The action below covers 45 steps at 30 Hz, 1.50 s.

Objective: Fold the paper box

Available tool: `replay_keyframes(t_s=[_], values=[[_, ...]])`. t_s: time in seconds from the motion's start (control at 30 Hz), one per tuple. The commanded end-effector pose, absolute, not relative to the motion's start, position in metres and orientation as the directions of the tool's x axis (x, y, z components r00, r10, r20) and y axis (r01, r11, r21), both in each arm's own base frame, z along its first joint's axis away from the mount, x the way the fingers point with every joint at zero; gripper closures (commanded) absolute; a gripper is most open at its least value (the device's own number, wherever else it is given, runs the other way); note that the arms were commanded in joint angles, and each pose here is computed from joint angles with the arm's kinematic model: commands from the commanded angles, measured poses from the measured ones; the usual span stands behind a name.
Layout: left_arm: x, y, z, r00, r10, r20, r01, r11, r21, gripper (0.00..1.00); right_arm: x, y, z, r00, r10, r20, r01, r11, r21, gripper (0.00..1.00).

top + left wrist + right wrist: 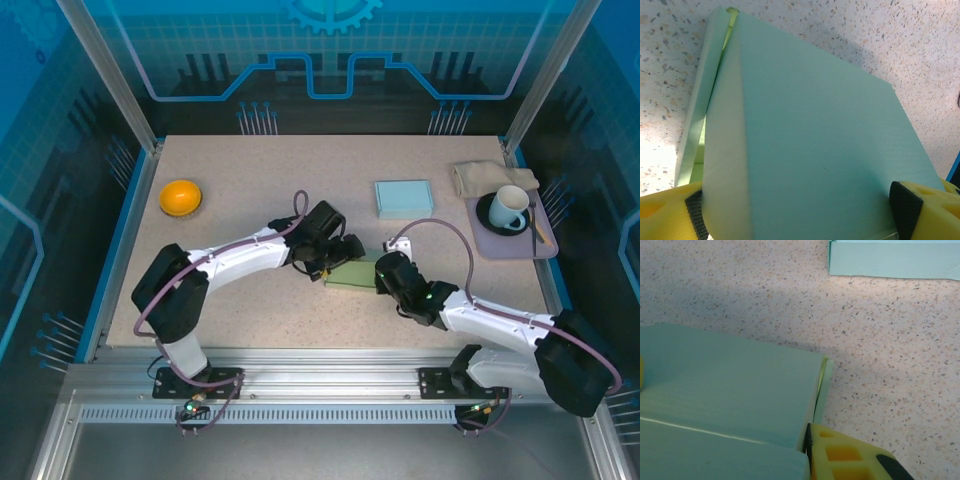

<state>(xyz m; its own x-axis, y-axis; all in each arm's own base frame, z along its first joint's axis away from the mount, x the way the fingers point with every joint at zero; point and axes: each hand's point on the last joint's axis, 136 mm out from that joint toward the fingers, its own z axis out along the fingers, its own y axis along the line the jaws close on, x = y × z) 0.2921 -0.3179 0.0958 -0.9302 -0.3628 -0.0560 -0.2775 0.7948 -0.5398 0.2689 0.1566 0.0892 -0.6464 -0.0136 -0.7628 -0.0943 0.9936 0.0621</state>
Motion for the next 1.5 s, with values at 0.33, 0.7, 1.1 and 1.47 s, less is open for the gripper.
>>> replay_keyframes(t_s=[0.33, 0.7, 1.1, 1.47], values=[[0.267, -0.283, 0.069, -0.944, -0.327, -0.040, -0.289, 0.880, -0.377, 0.08, 0.245, 0.151, 0.115, -0.684, 0.038, -0.729, -0.104, 0.983, 0.149, 0.61], [0.272, -0.287, 0.070, -0.946, -0.321, -0.049, -0.279, 0.881, -0.382, 0.08, 0.243, 0.154, 0.183, -0.640, -0.083, -0.764, -0.247, 0.964, 0.102, 0.36], [0.274, -0.283, 0.066, -0.946, -0.321, -0.056, -0.279, 0.887, -0.367, 0.08, 0.301, 0.185, 0.104, -0.793, -0.133, -0.594, -0.256, 0.959, 0.126, 0.33], [0.275, -0.269, 0.042, -0.948, -0.317, -0.030, -0.292, 0.904, -0.312, 0.07, 0.274, 0.161, 0.031, -0.879, -0.062, -0.473, -0.092, 0.995, 0.040, 0.33]])
